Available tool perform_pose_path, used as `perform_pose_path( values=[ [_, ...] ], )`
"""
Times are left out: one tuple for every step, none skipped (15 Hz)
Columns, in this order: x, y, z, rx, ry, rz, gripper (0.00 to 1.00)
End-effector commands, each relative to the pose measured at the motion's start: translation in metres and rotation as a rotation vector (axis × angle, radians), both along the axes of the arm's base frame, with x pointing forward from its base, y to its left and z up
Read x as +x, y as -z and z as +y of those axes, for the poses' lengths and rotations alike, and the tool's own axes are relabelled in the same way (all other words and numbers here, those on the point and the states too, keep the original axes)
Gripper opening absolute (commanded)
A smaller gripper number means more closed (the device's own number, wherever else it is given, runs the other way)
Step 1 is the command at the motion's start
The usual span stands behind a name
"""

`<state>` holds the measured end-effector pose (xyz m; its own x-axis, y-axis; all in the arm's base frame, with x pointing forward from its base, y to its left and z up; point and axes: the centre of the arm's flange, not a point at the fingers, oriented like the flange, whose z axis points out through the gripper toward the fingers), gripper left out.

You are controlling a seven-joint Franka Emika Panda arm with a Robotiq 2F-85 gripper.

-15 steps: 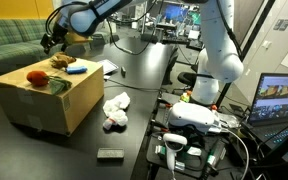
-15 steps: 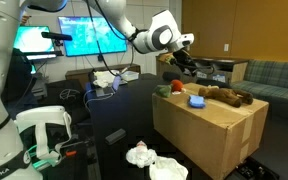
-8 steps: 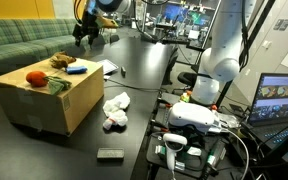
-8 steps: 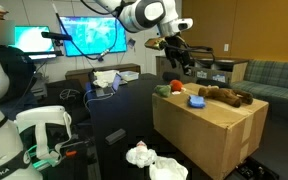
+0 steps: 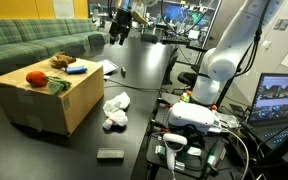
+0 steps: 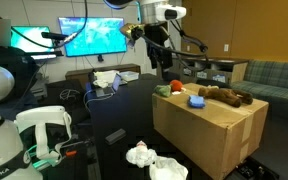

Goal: Pick up the objects that were on the table and put them on top of the box. Pick up the objects that were on top of the box and put them on the table.

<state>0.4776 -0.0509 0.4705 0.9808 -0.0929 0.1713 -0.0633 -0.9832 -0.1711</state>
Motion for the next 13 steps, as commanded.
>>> perform_pose_path(
  values=[
    [-0.056,-0.006,-0.021,0.06,-0.018,0.003,1.0],
    [-0.064,-0.003,-0.025,0.067,-0.019,0.009,1.0],
    [-0.07,-0.003,-0.029,0.077,-0.024,0.017,1.0],
    [-0.076,-0.001,-0.033,0.085,-0.026,0.022,1.0],
    [-0.081,0.001,-0.034,0.091,-0.031,0.025,1.0],
    [-0.084,0.002,-0.038,0.095,-0.036,0.026,1.0],
    [-0.087,0.006,-0.039,0.094,-0.042,0.022,1.0],
    [-0.089,0.007,-0.043,0.099,-0.049,0.012,1.0],
    [-0.09,0.01,-0.046,0.101,-0.052,0.001,1.0],
    [-0.09,0.013,-0.048,0.103,-0.055,-0.009,1.0],
    [-0.089,0.015,-0.054,0.108,-0.059,-0.018,1.0],
    [-0.082,0.014,-0.046,0.08,-0.045,0.034,1.0],
    [-0.083,0.016,-0.049,0.085,-0.048,0.031,1.0]
  ],
)
